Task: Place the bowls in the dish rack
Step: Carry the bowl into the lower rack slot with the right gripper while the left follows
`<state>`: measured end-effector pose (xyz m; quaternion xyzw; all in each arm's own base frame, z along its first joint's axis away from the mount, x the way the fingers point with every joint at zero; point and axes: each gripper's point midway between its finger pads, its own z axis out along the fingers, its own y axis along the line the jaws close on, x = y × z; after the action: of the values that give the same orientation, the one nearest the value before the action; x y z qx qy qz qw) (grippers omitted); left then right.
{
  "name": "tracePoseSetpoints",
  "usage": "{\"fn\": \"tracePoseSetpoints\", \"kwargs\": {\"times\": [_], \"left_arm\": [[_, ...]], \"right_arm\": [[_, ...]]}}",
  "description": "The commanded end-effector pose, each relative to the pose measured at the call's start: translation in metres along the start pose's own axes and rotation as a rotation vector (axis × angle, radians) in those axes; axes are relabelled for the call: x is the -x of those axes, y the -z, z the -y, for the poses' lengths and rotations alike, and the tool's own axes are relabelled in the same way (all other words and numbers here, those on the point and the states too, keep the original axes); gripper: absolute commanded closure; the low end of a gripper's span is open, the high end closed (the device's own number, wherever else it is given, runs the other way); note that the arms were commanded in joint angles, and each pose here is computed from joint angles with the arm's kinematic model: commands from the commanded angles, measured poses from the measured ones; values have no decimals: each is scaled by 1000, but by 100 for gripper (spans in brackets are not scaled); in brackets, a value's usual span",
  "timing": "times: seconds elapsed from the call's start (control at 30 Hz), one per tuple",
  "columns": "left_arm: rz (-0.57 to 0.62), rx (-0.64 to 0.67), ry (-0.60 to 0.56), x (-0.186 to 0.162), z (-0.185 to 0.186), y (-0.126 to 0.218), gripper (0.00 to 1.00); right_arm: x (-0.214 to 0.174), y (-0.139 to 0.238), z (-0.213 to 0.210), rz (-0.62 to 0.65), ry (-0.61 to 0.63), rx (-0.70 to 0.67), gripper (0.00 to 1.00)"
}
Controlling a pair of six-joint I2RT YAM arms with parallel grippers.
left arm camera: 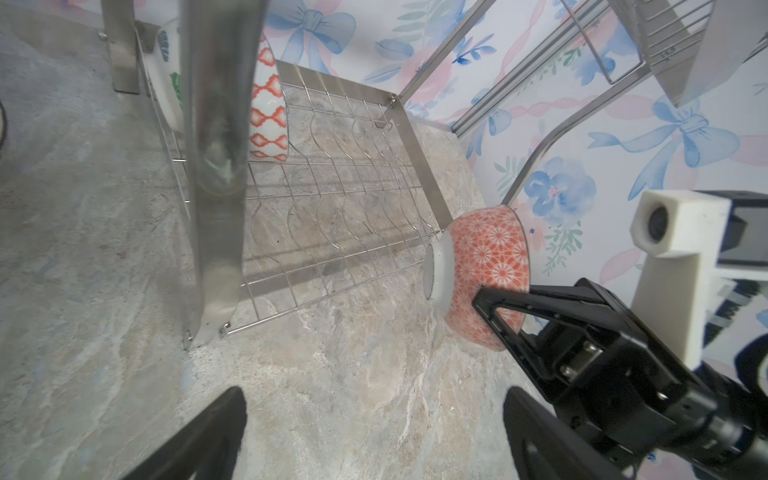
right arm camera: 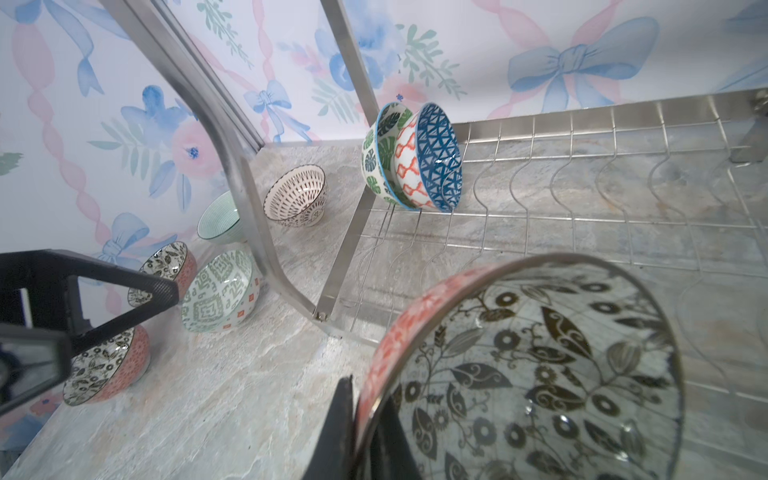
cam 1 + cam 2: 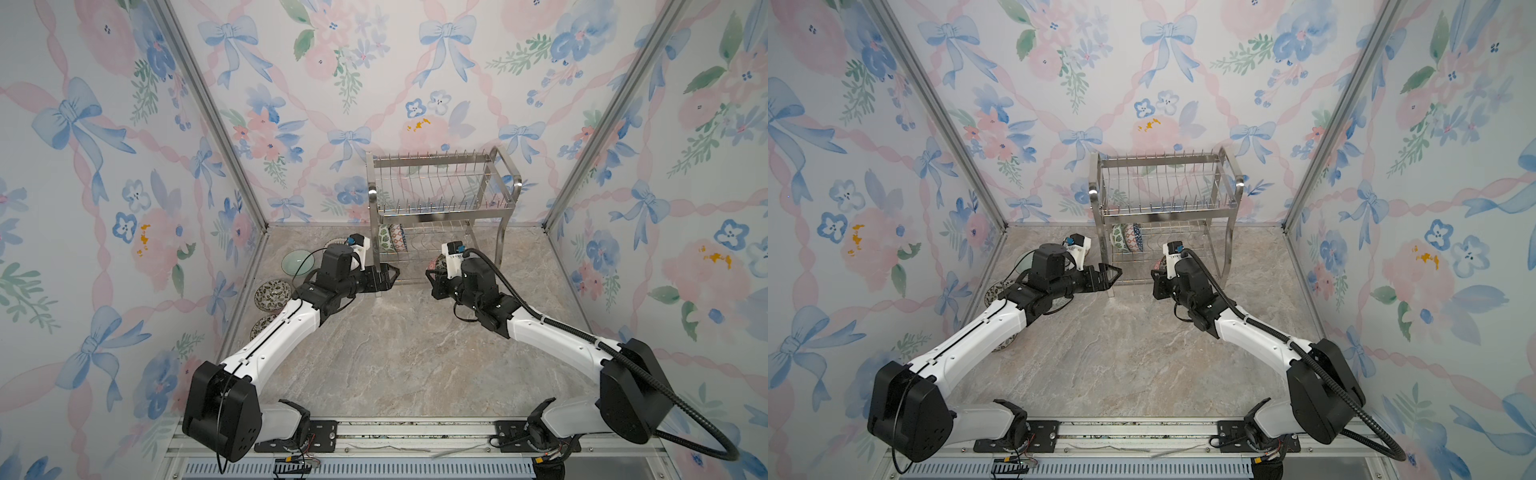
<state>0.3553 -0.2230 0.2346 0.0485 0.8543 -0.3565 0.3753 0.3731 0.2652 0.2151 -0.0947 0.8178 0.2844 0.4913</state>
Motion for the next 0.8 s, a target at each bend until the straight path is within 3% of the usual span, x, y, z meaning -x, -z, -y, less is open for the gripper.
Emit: {"fn": "tracePoseSetpoints", "kwargs": {"times": [0.0, 0.17, 0.33, 0.77], "left_arm": [[-9, -22, -83, 0, 11, -5, 2], [-30, -2, -97, -12, 6, -16, 2], [-16, -3, -98, -1, 15, -21, 2], [-50, 113, -164, -12, 0, -42, 2]], "right_arm": [[43, -3, -8, 182, -28, 117, 100], [57, -18, 21, 238, -85, 109, 100], [57, -44, 37, 246, -114, 117, 100], [76, -105, 51, 280, -172, 218, 100]]}}
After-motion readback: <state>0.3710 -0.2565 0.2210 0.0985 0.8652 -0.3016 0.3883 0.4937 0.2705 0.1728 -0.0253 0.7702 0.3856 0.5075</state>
